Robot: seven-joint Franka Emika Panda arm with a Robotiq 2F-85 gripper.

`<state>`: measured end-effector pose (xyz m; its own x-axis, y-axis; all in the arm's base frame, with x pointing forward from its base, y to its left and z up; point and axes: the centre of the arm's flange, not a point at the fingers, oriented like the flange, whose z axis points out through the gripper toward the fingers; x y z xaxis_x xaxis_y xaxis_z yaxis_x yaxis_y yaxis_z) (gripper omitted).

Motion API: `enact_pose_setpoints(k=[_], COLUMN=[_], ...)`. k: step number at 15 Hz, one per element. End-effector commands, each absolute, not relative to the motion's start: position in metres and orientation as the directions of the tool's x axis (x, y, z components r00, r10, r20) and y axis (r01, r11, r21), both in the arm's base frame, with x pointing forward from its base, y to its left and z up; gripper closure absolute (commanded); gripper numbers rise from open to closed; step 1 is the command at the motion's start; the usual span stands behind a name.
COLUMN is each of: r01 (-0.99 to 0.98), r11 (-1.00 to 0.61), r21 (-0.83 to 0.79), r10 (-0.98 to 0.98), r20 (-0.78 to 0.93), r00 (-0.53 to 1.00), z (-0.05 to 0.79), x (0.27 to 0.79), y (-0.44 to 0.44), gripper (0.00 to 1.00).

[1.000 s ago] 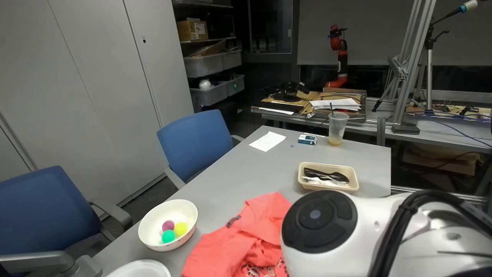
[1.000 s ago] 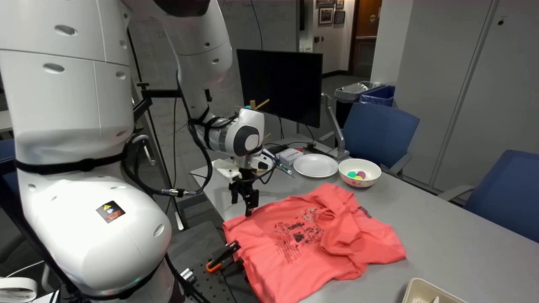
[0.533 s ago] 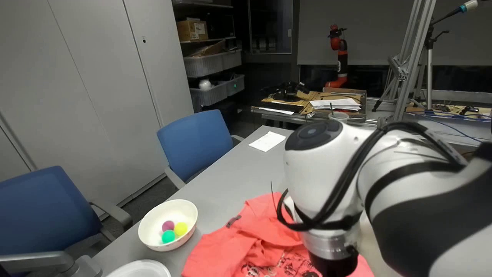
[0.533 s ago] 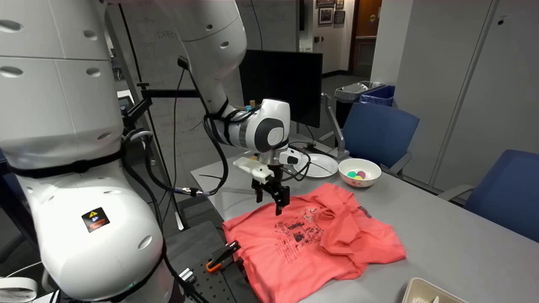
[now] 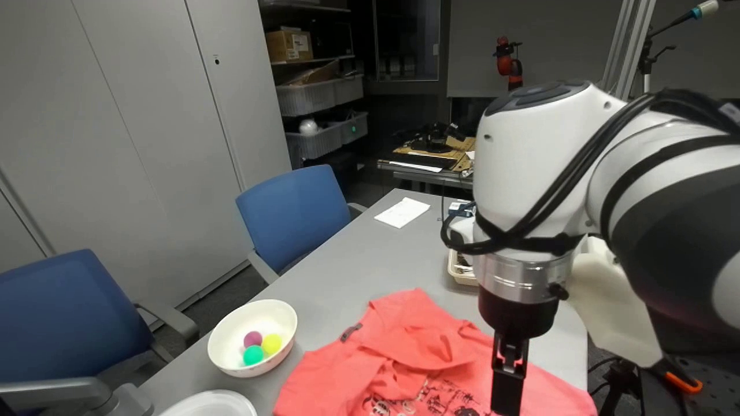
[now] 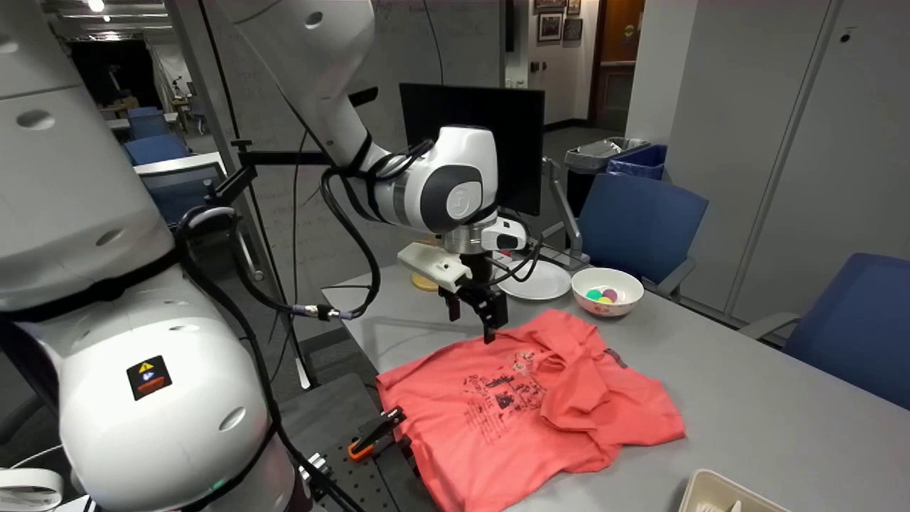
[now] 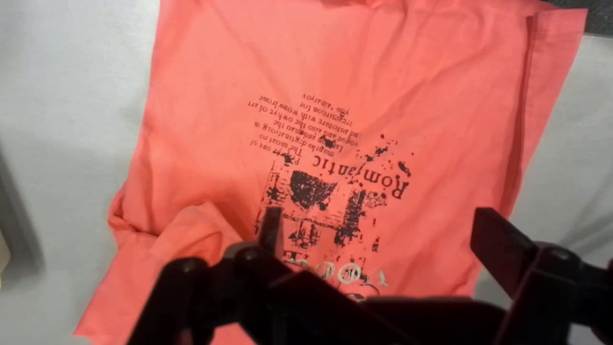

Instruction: Unfold the shirt

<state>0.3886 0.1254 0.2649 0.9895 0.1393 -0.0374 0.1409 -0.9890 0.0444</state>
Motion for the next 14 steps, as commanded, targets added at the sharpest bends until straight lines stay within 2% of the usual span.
enact_pose_setpoints(k=[1, 3, 7, 13, 14], r01=[0.141, 0.139, 0.135, 0.113, 0.131], r11=[-0.989, -0.989, -0.990, -0.994, -0.991], r21=[0.039, 0.042, 0.044, 0.010, 0.027], r10=[0.143, 0.143, 0.142, 0.111, 0.134], r20=[0.054, 0.100, 0.219, 0.303, 0.253], r00=[0.988, 0.985, 0.965, 0.947, 0.958], z=[0.304, 0.317, 0.350, 0.374, 0.381], x=[0.346, 0.330, 0.330, 0.313, 0.370], y=[0.112, 0.108, 0.111, 0.109, 0.127], gripper=[0.00, 0.00, 0.00, 0.00, 0.00])
